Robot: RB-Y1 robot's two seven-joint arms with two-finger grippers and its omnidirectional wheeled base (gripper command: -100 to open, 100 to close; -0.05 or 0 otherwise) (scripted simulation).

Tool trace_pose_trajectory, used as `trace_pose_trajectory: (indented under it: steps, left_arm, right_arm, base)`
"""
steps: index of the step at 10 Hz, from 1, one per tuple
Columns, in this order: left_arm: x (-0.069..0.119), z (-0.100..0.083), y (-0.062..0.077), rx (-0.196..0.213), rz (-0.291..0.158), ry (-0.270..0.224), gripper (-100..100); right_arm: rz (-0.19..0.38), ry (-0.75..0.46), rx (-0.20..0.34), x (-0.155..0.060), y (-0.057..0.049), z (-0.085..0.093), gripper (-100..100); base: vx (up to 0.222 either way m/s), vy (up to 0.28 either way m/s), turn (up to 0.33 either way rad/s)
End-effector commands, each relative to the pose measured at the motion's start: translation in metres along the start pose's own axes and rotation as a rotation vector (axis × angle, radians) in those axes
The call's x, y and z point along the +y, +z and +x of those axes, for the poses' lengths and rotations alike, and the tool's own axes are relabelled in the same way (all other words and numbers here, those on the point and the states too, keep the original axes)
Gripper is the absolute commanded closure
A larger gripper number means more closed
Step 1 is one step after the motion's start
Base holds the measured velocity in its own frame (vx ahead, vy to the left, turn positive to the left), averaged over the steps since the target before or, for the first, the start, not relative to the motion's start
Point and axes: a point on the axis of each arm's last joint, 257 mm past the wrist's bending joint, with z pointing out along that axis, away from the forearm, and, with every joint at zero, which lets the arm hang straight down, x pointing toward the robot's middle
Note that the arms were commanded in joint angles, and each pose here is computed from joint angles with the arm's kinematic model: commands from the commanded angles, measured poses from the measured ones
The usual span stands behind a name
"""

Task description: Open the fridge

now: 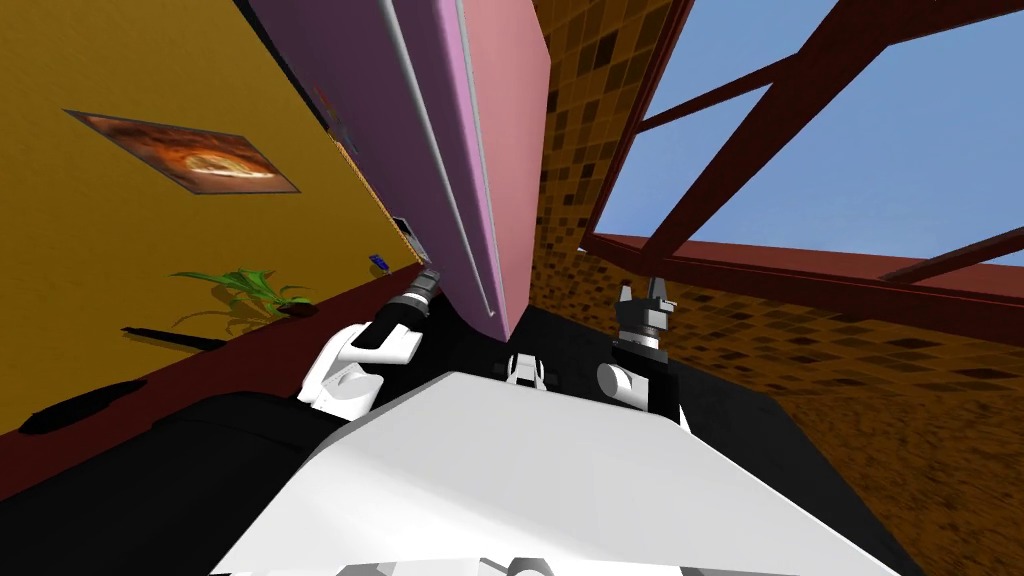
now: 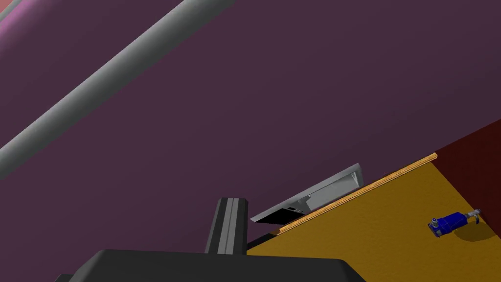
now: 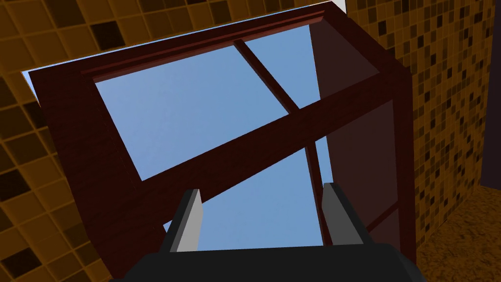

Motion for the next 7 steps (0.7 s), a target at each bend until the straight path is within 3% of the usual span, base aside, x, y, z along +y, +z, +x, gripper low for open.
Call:
trace_pose_trajectory:
  steps: [1,4,6,7]
  left_arm:
    - [-0.009,0.010,0.001,0.034,0.025,0.000,100]
    - [-0.024,0.030,0.001,0.101,0.071,0.000,100]
    - [-0.029,0.037,0.000,0.123,0.086,0.000,100]
    - [-0.026,0.034,0.001,0.112,0.077,0.000,100]
  right_arm:
    - [0.000,0.000,0.000,0.000,0.000,0.000,0]
    - [0.000,0.000,0.000,0.000,0.000,0.000,0]
    - [0.000,0.000,0.000,0.000,0.000,0.000,0]
    - [0.000,0.000,0.000,0.000,0.000,0.000,0]
  base:
    - [-0.212,0.230,-0.055]
    - [-0.219,0.278,-0.102]
    - [-0.225,0.242,-0.051]
    - [-0.114,0.124,-0.024]
